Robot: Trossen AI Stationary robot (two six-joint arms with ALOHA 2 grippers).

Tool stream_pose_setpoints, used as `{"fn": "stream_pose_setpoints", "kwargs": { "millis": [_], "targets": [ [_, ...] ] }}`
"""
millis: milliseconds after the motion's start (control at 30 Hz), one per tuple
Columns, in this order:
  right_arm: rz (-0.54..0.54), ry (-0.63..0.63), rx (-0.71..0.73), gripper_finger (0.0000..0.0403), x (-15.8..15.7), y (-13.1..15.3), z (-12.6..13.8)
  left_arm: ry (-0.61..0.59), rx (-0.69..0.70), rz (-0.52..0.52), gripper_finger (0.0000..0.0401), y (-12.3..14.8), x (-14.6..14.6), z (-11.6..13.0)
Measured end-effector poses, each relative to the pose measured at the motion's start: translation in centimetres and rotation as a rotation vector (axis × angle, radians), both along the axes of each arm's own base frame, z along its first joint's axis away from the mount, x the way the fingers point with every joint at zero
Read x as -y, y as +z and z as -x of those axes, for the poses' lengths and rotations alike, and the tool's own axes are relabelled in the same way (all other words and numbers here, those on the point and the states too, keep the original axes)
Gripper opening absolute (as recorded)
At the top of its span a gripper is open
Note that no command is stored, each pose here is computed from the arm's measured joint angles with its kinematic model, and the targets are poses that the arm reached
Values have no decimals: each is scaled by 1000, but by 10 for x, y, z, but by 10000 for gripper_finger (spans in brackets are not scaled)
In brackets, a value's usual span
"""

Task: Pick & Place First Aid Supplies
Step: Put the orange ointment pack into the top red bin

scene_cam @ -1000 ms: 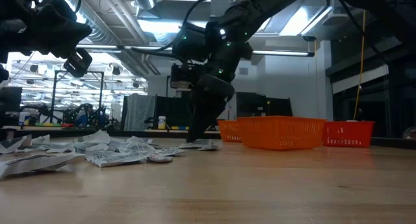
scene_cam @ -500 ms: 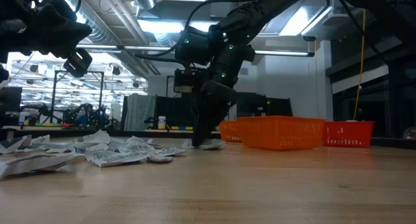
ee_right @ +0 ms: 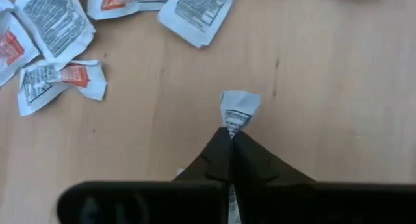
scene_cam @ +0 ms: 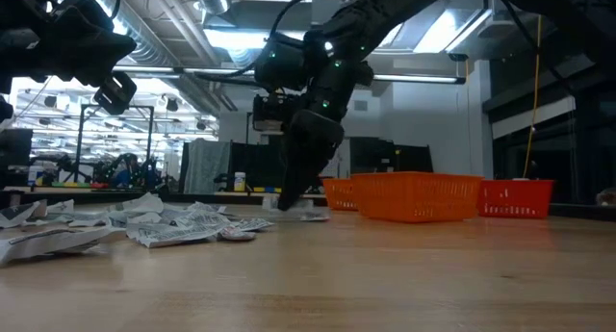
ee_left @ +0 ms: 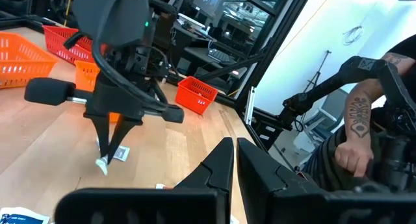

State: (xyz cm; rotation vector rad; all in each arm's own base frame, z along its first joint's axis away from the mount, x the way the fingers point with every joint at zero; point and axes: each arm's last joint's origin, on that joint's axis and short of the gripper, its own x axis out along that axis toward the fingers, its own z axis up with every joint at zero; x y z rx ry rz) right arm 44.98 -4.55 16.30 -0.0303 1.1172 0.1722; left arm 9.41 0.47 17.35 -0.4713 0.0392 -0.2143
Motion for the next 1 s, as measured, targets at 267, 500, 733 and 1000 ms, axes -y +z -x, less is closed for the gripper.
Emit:
{"fn": "stream_pose_setpoints", "kwargs": {
  "millis": [267,500,733,1000],
  "targets": [
    [-5,-21,25,18,7,29,-8,0,1,0,15,0,0,0],
    [-122,-102,143,11,31,76,-18,1,0,0,15,0,0,0],
    [-175,-226,131,13,70,123,-5,0,1,0,15,0,0,0],
    [-170,-330,144,14,110,161,18,1,1,0,15,0,0,0]
  ]
}}
